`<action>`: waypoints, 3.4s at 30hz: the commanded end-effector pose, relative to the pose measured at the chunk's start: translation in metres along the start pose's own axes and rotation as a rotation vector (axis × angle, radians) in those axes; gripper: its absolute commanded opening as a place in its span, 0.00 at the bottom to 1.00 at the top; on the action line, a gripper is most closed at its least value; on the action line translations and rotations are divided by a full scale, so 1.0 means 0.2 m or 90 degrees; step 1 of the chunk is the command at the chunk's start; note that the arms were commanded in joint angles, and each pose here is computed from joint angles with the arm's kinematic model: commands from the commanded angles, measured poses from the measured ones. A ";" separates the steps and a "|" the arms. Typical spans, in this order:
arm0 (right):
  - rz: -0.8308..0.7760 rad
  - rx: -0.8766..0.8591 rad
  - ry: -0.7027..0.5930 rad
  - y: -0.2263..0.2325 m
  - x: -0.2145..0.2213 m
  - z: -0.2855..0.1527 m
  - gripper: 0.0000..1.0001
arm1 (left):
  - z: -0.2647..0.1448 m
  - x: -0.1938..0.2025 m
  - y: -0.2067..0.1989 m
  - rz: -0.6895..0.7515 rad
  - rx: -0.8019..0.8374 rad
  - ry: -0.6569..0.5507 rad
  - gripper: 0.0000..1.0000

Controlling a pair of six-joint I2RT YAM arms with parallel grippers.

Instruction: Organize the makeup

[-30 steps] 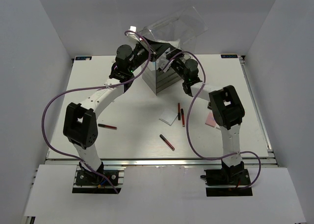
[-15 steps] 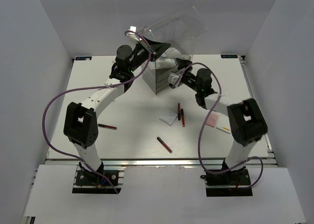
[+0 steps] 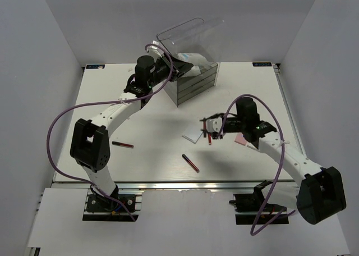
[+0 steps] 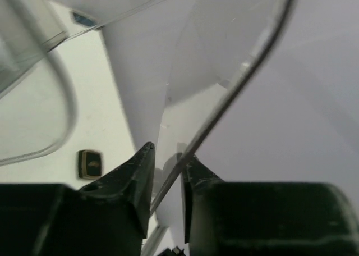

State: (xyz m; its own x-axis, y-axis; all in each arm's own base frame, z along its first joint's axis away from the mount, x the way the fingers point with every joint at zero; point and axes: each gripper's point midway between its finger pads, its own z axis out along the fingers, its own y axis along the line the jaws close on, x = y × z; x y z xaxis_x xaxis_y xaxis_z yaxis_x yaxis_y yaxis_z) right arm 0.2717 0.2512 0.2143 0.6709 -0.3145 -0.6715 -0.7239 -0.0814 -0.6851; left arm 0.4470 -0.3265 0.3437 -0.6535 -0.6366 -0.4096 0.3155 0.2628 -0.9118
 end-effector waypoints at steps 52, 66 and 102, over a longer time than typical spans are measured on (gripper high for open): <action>1.157 0.293 -0.140 -0.64 1.00 0.34 0.47 | -0.66 0.18 0.44 0.028 -0.234 -0.067 0.67; 1.184 0.339 -0.184 -0.69 1.08 0.36 0.48 | -0.64 0.21 0.47 0.024 -0.242 -0.049 0.67; 1.257 0.457 -0.228 -0.63 1.15 0.19 0.01 | -0.64 0.20 0.47 0.010 -0.244 -0.058 0.67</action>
State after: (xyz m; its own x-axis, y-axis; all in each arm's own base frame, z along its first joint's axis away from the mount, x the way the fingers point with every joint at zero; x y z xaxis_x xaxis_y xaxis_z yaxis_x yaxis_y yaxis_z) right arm 0.5258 0.2411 0.1069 -0.6959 0.6162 -0.3688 -0.1664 0.3613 0.9175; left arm 0.3601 -0.2356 0.2228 -0.6044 -0.6744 -0.4241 0.0012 0.5316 -0.8470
